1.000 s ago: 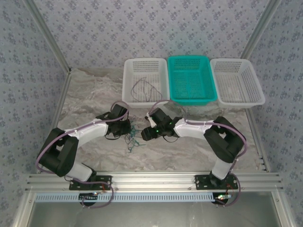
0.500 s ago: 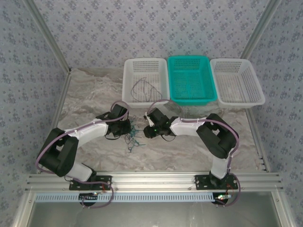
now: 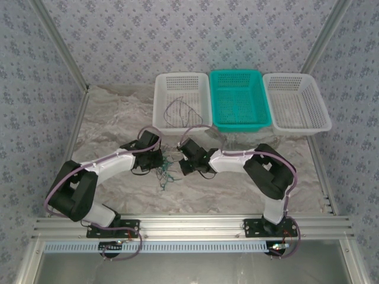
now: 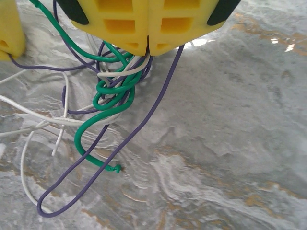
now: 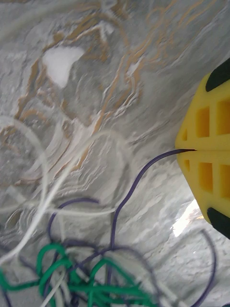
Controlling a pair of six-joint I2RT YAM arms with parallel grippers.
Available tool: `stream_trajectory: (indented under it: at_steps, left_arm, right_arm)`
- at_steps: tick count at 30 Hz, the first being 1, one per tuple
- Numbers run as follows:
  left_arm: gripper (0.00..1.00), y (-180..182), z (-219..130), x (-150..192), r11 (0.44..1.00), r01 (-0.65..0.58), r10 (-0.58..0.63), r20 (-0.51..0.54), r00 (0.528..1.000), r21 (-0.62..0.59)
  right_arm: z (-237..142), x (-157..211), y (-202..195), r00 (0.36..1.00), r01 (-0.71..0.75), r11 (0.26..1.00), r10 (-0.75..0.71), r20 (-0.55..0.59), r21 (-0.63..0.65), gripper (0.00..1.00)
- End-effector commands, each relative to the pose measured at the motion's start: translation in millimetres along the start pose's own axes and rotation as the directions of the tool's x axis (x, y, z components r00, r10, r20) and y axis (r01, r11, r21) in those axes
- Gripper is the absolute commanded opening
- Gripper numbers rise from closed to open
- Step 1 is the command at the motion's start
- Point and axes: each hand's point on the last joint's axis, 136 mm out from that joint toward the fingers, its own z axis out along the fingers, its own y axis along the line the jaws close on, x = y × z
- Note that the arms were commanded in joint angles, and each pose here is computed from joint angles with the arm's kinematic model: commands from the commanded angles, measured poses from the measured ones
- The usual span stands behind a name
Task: Untangle the cables
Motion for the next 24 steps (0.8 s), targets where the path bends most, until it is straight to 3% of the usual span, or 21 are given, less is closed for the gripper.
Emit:
stream_trajectory:
  at_steps: [1,6,12,17,24]
  left_arm:
    - [0.00,33.9,-13.1,-5.9,0.990,0.039,-0.033,0.044,0.998,-0.133]
    - [0.00,61.2,-22.8,-9.9,0.982,0.124,-0.114,0.075,0.991,-0.144]
    - [0.00,80.4,-39.3,-18.6,0.975,0.162,-0.142,0.131,0.981,-0.155]
    - [0.00,97.6,-48.2,-23.5,0.962,0.201,-0.174,0.155,0.972,-0.182]
    - [0.00,120.5,-57.8,-29.0,0.941,0.264,-0.224,0.199,0.954,-0.211]
  right_arm:
    - [-22.9,-4.2,-36.1,0.989,-0.131,0.987,0.124,0.076,0.089,0.00]
    - [-62.0,8.5,-93.4,0.935,-0.338,0.919,0.304,0.181,0.203,0.00]
    - [-111.0,31.1,-146.1,0.860,-0.499,0.807,0.416,0.296,0.316,0.00]
    - [-153.4,48.6,-183.9,0.748,-0.655,0.683,0.526,0.405,0.324,0.00]
    - [-222.3,69.8,-220.8,0.624,-0.772,0.550,0.558,0.547,0.319,0.00]
